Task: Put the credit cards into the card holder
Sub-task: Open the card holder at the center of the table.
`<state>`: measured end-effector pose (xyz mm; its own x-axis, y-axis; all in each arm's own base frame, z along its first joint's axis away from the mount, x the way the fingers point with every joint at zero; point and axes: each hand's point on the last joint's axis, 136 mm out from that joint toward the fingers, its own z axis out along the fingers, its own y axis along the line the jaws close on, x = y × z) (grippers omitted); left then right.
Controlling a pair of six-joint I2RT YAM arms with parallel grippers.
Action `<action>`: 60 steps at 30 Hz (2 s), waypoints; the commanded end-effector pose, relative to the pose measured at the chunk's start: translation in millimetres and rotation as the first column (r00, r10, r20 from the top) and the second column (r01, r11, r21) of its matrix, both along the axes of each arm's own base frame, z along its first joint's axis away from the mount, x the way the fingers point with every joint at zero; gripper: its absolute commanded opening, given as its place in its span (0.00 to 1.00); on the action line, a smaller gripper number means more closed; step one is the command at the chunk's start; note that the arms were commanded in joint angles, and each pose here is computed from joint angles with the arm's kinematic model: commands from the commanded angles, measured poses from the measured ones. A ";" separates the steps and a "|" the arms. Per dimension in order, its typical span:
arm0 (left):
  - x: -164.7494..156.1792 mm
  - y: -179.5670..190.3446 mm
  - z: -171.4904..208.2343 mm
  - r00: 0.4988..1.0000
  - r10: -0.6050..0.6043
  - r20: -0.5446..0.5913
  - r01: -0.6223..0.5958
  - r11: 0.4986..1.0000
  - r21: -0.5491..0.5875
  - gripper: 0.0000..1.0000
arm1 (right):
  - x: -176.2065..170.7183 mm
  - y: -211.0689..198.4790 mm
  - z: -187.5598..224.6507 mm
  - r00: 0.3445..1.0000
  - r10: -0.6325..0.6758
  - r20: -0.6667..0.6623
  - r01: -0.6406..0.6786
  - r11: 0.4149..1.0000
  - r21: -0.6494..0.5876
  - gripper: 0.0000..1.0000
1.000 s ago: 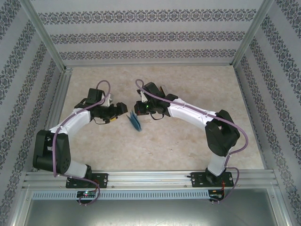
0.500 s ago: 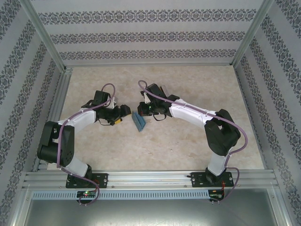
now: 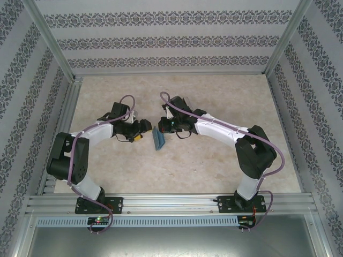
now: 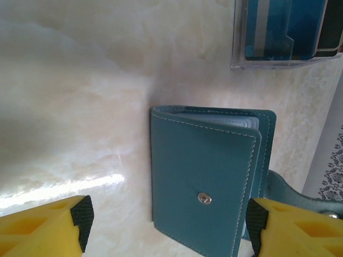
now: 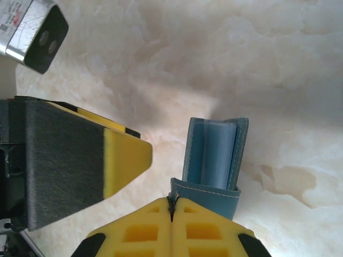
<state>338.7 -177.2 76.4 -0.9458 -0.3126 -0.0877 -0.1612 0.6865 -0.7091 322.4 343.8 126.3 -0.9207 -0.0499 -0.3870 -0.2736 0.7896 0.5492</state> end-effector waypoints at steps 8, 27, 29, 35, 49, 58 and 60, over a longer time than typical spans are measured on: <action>19.5 -26.5 13.7 0.998 -0.041 0.048 0.043 0.999 -0.024 0.77 | -3.5 -3.0 12.9 1.000 -0.004 -0.006 0.004 0.999 0.037 0.02; 13.8 -28.7 0.8 0.996 -0.088 0.023 0.088 0.996 0.011 0.22 | -10.2 -18.6 0.8 0.999 -0.029 -0.024 0.029 0.999 0.014 0.03; 13.1 -26.1 1.5 0.995 -0.095 0.027 0.094 0.995 0.031 0.15 | -14.5 -25.4 -5.5 0.999 -0.038 -0.031 0.038 0.999 -0.001 0.03; 11.4 -23.9 2.5 0.994 -0.106 0.042 0.104 0.993 0.047 0.03 | -29.4 -50.3 -26.7 0.995 -0.079 -0.067 0.077 0.996 -0.034 0.03; 5.0 -24.0 17.3 0.984 -0.131 0.121 0.129 0.991 0.030 0.00 | -41.3 -104.1 -78.1 0.972 -0.218 -0.082 0.206 0.968 -0.141 0.04; 10.8 -36.9 28.7 0.991 -0.053 0.123 0.073 0.985 -0.159 0.00 | -26.7 -105.9 -78.9 0.969 -0.241 -0.060 0.231 0.963 -0.139 0.09; 10.8 -39.1 26.5 0.994 -0.038 0.107 0.058 0.980 -0.191 0.00 | -23.6 -106.8 -80.4 0.969 -0.242 -0.059 0.232 0.962 -0.142 0.11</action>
<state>341.1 -206.6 82.7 -0.9595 -0.2543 -0.1212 -0.0695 0.6306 -0.7730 285.9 239.8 44.1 -0.9499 0.1042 -0.2945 -0.0433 0.8897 0.4545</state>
